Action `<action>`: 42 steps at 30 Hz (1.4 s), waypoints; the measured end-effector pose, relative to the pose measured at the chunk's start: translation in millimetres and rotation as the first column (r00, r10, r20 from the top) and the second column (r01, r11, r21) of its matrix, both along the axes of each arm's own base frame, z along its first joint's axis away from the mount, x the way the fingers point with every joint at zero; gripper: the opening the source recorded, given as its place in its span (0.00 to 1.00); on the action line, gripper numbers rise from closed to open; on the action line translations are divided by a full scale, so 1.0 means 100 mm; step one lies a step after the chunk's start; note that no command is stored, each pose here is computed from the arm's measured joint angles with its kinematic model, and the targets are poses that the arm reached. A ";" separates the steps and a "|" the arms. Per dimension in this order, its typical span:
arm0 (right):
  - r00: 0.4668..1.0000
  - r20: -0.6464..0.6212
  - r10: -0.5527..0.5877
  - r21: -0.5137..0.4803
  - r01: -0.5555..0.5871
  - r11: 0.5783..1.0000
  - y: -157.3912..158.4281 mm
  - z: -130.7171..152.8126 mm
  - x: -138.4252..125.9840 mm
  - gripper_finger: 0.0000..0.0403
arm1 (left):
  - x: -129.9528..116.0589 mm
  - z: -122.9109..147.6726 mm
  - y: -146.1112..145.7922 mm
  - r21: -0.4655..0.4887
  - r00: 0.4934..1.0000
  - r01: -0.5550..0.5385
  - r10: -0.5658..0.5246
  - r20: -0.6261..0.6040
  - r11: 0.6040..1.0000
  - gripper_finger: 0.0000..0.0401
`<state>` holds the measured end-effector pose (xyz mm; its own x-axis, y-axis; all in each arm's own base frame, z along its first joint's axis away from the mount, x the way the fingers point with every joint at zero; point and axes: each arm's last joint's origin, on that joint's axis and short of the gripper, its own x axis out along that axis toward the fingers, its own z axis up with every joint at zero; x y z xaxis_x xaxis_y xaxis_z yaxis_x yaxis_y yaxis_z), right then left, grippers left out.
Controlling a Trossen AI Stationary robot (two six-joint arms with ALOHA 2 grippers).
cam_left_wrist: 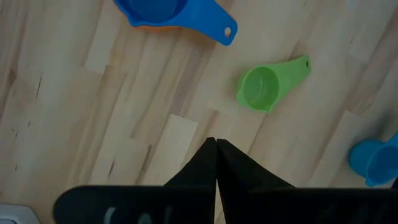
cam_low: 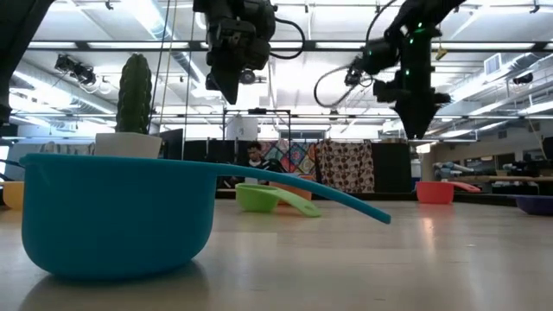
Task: Nest measuring cups in basket
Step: Stack the red measuring cup on top of the dark blue measuring cup
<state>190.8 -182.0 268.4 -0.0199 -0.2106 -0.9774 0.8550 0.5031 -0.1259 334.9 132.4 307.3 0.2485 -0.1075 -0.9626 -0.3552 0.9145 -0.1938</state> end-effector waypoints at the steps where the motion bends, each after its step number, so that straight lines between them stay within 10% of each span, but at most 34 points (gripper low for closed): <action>1: 1.000 -0.021 0.007 0.015 -0.007 1.000 -0.03 -0.04 0.00 0.37 | 0.00 0.00 0.00 0.000 1.000 0.000 0.000 0.000 1.000 0.02; 21: 0.974 -0.218 0.060 0.215 -0.012 0.976 -0.47 -0.70 -0.01 0.37 | 0.00 0.00 0.00 -0.007 1.000 -0.024 0.024 -0.004 1.000 0.02; 42: 0.993 -0.105 0.050 0.275 -0.019 0.961 -0.61 -0.83 -0.03 0.37 | 0.00 -0.01 0.00 -0.007 1.000 -0.025 0.025 -0.005 1.000 0.02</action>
